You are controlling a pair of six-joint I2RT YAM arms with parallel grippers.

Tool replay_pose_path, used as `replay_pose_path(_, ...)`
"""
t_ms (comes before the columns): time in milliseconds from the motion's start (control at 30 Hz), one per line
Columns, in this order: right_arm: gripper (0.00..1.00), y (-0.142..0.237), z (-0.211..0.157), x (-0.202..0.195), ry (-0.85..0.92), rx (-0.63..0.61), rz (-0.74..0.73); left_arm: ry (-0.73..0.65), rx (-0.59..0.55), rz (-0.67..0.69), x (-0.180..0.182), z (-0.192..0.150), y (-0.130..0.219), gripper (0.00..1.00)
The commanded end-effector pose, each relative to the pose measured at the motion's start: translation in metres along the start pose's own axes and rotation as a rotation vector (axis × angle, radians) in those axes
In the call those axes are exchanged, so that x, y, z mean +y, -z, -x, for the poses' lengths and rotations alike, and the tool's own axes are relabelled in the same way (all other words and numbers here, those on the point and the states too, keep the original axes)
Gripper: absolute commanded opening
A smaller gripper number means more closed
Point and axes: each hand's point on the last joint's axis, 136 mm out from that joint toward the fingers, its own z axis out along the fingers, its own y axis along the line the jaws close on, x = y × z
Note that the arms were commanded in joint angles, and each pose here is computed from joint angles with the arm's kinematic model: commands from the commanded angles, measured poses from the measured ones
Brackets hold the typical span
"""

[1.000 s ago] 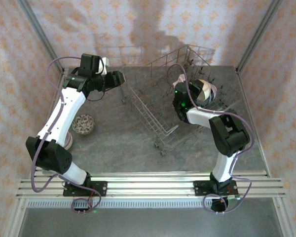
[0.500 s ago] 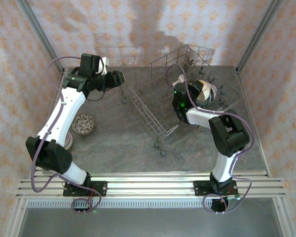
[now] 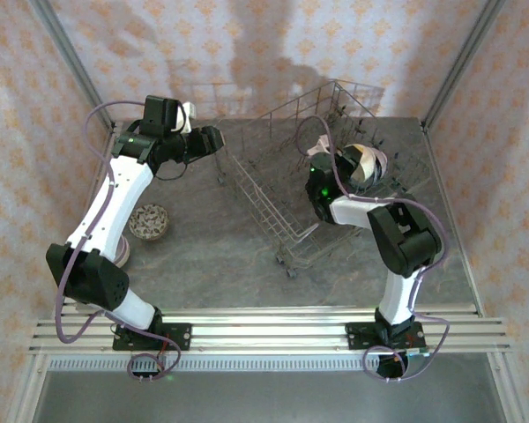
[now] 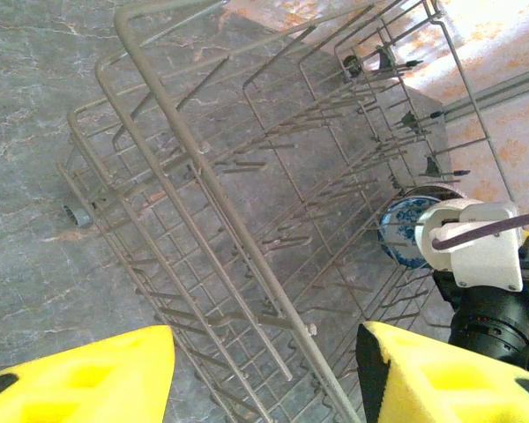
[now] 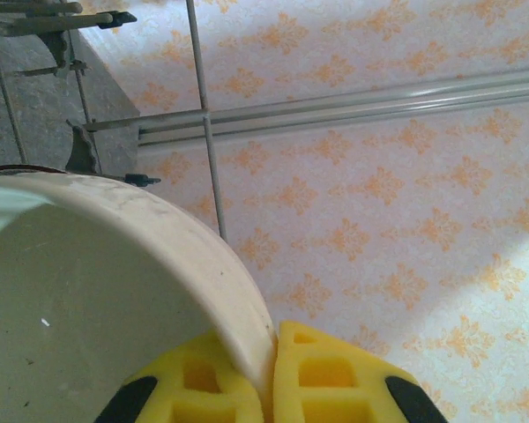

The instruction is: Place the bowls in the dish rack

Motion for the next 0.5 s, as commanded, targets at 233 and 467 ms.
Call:
replay_pose_path(233, 0.0, 0.002, 0.0, 0.032, 0.053, 0.0, 0.015, 0.0, -0.007, -0.015, 0.0, 0.005, -0.005, 0.58)
replay_pose_path(467, 0.0, 0.005, -0.001, 0.04, 0.075, 0.008, 0.028, 0.002, -0.007, -0.022, 0.0, 0.005, -0.007, 0.58)
